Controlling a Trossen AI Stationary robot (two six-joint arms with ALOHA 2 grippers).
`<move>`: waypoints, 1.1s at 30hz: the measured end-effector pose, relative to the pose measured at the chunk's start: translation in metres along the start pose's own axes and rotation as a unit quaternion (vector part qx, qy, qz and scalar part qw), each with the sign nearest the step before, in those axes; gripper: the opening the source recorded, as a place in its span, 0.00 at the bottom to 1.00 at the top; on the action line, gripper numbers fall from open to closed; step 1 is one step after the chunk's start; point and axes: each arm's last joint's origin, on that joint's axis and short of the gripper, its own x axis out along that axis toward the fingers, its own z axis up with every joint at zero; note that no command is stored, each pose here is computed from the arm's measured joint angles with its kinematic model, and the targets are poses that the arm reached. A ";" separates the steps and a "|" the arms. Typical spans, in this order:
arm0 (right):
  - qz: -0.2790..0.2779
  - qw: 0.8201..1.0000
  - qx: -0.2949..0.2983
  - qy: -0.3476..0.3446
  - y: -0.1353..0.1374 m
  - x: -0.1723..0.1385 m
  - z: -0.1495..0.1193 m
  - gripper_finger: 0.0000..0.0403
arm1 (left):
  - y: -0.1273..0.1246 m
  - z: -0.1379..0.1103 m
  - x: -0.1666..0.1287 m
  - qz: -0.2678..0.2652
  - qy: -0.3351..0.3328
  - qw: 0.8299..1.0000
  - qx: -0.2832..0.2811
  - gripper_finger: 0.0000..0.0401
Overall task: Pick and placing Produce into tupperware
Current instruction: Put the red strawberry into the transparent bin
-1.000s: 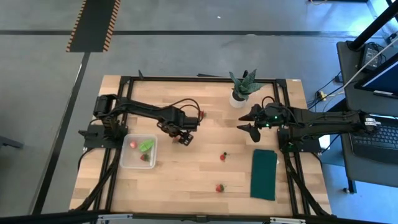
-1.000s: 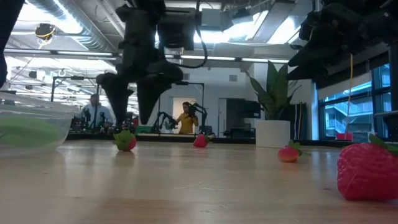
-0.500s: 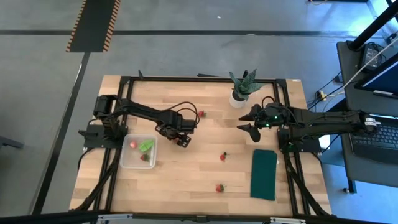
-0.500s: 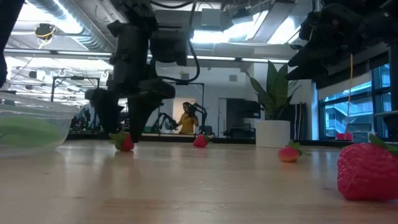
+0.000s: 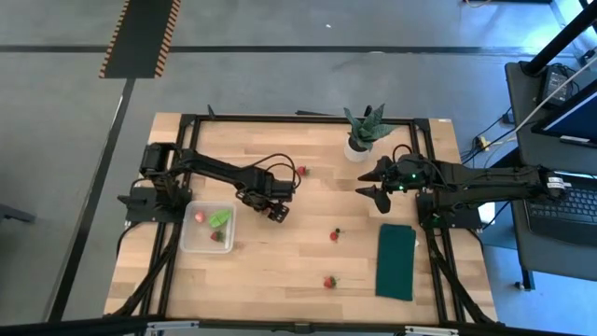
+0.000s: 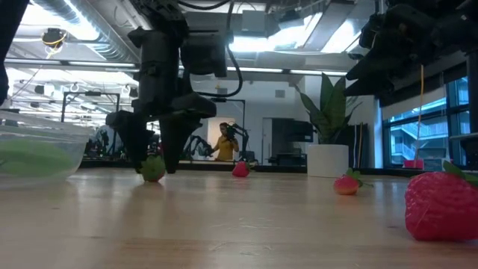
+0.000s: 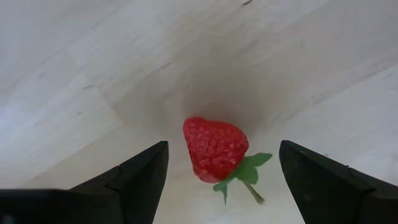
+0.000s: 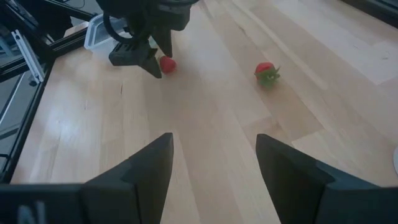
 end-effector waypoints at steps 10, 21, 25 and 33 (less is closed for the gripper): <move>0.000 1.000 0.000 0.000 0.000 0.000 0.000 0.58 | -0.002 0.001 0.012 0.009 0.011 1.000 0.001 0.67; 0.000 1.000 0.000 -0.001 0.000 0.000 0.000 0.58 | -0.001 0.001 0.013 0.014 0.010 1.000 0.004 0.56; 0.000 1.000 0.000 -0.001 0.000 0.000 0.000 0.58 | -0.001 0.001 0.013 0.015 0.011 1.000 0.004 0.52; 0.000 1.000 -0.001 -0.001 0.000 0.000 0.000 0.58 | 0.000 0.001 0.013 0.018 0.012 1.000 0.003 0.44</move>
